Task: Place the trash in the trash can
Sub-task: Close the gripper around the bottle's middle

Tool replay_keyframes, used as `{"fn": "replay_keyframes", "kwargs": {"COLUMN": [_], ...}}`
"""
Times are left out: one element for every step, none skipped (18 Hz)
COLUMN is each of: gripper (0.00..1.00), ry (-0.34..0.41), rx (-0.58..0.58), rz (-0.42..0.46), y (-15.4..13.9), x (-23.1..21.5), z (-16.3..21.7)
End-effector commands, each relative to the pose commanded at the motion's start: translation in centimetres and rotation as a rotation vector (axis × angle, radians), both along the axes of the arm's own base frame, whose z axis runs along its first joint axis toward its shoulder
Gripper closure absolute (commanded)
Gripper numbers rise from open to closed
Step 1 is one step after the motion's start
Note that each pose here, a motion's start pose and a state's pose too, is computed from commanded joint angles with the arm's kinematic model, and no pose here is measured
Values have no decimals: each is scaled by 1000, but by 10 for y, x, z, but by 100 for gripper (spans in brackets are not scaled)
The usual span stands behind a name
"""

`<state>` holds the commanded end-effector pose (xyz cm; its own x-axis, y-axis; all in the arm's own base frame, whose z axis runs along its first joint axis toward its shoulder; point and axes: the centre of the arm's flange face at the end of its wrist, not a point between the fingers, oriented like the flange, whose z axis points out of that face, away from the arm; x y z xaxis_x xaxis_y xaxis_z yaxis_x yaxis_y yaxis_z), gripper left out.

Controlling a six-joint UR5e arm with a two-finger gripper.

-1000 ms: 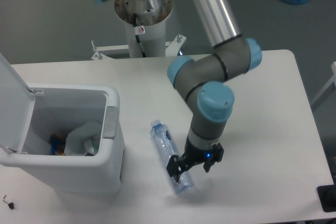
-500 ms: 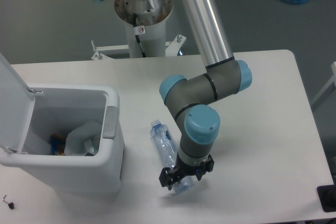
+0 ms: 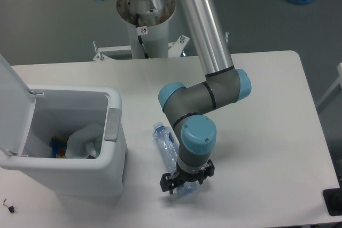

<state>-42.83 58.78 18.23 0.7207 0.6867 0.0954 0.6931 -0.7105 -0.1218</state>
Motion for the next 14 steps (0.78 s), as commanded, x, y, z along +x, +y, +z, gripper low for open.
{"fn": "replay_keyframes", "kwargs": {"gripper": [13,22,31,33,33,33,33,33,33,33,33,33,33,33], "ry": [2,3,3,4,5,5,4,4,5,6,5,5,6,5], "rx": [-2,-3,-3,-2,-1,-3,-4,-4,-3,-2,-3,-3,-5,-3], "rz": [2,1,-1,0,-1,-1,-1,-1,-2,-2,-2,-2,-2,-2], "y": [0,0,1,1,1,1,0,0,0,0,0,0,0,0], "x": [0,1,2,2,2,2,2,2,2,2,2,2,2,2], "z": [0,0,0,1,2,1,1,1,2,3,3,3,3,4]}}
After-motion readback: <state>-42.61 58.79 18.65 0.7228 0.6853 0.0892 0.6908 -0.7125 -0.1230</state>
